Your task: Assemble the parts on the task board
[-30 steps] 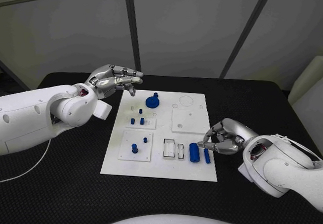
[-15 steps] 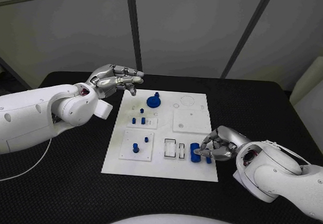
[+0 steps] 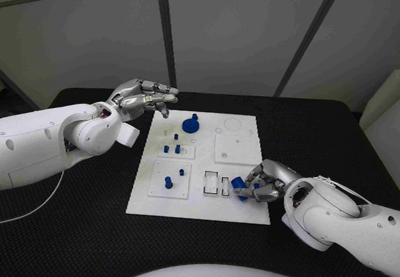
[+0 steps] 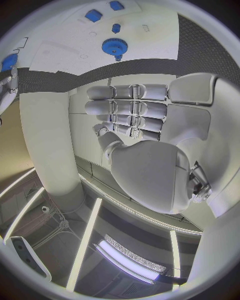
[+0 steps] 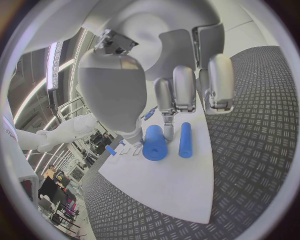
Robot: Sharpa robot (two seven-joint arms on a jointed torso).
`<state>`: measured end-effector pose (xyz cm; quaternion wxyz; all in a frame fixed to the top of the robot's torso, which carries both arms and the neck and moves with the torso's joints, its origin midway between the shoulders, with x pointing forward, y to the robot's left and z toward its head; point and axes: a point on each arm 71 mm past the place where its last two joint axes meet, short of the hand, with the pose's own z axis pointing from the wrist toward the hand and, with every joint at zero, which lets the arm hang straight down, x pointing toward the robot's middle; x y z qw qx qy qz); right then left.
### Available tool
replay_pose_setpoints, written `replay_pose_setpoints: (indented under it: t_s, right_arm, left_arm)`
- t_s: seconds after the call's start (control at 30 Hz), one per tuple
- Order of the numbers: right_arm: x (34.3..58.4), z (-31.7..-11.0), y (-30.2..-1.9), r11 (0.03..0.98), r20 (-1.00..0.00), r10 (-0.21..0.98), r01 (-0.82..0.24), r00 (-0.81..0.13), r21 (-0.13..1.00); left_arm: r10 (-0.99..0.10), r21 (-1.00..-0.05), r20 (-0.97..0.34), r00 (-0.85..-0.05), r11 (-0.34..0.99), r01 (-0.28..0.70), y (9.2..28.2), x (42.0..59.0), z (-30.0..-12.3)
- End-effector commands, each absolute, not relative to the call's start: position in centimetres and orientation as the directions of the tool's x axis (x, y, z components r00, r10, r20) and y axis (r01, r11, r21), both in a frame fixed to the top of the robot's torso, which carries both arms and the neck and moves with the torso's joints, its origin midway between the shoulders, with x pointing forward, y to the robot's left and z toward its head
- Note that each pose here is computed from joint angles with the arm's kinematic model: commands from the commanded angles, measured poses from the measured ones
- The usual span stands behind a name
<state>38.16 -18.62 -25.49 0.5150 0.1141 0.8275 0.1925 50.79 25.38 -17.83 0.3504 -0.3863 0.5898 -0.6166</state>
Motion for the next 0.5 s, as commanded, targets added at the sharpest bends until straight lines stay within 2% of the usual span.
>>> replay_pose_setpoints:
  t_s: [0.03, 0.27, 0.5]
  right_arm:
    - [38.24, -26.09, -18.68, 0.917, -0.814, 0.352, -0.003, -0.461, 0.398]
    - [38.32, -26.35, -18.25, 0.918, -0.813, 0.351, -0.002, -0.465, 0.397]
    - [37.86, -25.41, -18.14, 0.89, -0.819, 0.411, -0.016, -0.401, 0.455]
  left_arm:
    - [-0.883, -0.997, 0.07, -0.464, -0.068, -0.021, 25.34, 50.76, -17.69]
    - [-0.883, -0.997, 0.07, -0.464, -0.068, -0.021, 25.37, 50.74, -17.69]
    - [-0.884, -0.997, 0.07, -0.463, -0.068, -0.022, 25.45, 50.71, -17.74]
